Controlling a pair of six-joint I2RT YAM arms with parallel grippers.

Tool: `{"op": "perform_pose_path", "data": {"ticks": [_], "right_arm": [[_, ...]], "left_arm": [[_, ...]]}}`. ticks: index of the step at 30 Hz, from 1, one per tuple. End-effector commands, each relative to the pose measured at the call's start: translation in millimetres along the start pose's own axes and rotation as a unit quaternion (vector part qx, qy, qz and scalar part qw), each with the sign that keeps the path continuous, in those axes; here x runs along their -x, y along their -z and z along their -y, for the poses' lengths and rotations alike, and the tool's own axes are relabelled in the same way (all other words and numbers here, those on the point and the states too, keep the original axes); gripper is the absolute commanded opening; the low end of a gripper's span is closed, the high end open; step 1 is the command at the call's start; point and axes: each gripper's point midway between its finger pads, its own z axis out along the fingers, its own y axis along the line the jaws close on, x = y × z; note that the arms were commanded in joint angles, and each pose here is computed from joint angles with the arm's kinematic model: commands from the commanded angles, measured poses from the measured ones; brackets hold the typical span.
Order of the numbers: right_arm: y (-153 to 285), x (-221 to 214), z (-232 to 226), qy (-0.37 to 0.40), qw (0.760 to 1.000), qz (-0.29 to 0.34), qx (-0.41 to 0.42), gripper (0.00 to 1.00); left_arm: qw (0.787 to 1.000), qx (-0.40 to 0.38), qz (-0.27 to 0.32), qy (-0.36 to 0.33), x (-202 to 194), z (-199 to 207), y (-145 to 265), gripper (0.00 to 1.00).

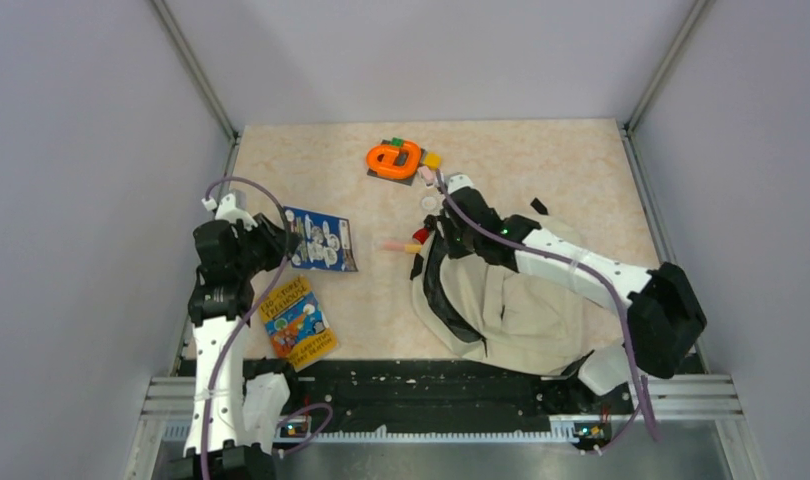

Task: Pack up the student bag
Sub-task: Place the book in the student bag.

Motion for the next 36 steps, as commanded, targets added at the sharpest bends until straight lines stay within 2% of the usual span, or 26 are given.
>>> {"op": "perform_pose_path", "data": {"ticks": [1, 8, 11, 16, 22, 27, 36], "right_arm": [[37, 35, 8, -0.036, 0.996, 0.070, 0.043, 0.00], [93, 64, 21, -0.072, 0.976, 0.186, 0.081, 0.00], [113, 73, 23, -0.082, 0.966, 0.227, 0.095, 0.00], [134, 78, 29, -0.095, 0.948, 0.286, 0.104, 0.00], [141, 85, 29, -0.101, 0.944, 0.298, 0.106, 0.00], [142, 89, 26, -0.103, 0.942, 0.300, 0.112, 0.00], [143, 96, 25, -0.103, 0.939, 0.307, 0.114, 0.00]], "left_arm": [[0.994, -0.095, 0.052, -0.017, 27, 42, 4, 0.00], [0.978, -0.202, 0.027, 0.052, 1, 110, -3, 0.00], [0.962, -0.260, -0.005, 0.080, -20, 149, -3, 0.00], [0.942, -0.308, -0.025, 0.132, -43, 176, -11, 0.00], [0.935, -0.310, -0.030, 0.172, -65, 184, -29, 0.00], [0.916, -0.331, -0.051, 0.220, -74, 194, -37, 0.00], [0.905, -0.333, -0.086, 0.251, -95, 201, -45, 0.00]]}}
